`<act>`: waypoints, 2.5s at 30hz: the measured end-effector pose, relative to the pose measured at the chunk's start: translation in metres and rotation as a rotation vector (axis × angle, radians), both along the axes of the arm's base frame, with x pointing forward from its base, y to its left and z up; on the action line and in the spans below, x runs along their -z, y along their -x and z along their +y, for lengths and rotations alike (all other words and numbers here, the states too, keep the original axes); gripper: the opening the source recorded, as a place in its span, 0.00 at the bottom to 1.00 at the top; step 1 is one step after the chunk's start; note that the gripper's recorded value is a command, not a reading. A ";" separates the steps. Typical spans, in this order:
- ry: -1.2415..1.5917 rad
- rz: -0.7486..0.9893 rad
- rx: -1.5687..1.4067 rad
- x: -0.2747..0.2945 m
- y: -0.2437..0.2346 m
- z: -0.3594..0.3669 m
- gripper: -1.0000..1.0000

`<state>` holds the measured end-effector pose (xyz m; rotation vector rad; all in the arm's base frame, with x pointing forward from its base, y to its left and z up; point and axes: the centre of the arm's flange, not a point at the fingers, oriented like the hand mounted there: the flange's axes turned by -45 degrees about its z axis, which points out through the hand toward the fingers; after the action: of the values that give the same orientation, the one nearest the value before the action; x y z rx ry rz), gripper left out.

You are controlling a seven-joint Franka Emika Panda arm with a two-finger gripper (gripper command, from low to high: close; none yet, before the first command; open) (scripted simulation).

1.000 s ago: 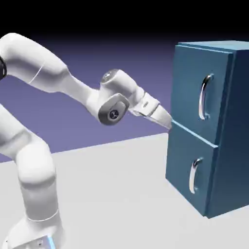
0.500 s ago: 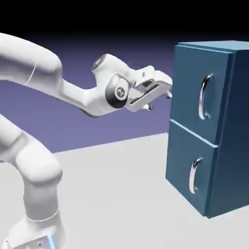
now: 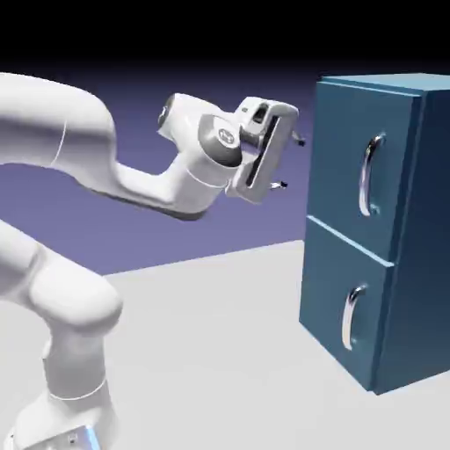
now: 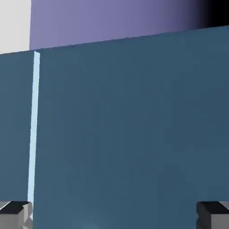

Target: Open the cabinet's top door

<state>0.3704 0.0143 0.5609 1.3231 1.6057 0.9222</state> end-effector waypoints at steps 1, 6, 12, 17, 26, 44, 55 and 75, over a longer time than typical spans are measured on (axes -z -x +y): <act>0.042 -0.014 -0.017 0.000 0.000 -0.002 1.00; 0.255 -0.085 -0.091 0.000 -0.002 -0.015 1.00; 0.511 -0.166 -0.162 0.005 -0.007 -0.033 1.00; 0.726 -0.230 -0.209 0.014 -0.015 -0.050 1.00; 1.115 -0.331 -0.272 0.039 -0.036 -0.081 1.00; 1.382 -0.351 -0.257 0.062 -0.091 -0.090 0.00; 1.397 -0.273 -0.165 0.062 -0.066 -0.073 0.00; 1.418 -0.112 0.024 0.062 -0.020 -0.029 0.00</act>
<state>0.3906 -0.0146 0.4991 0.2561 1.5546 -0.2579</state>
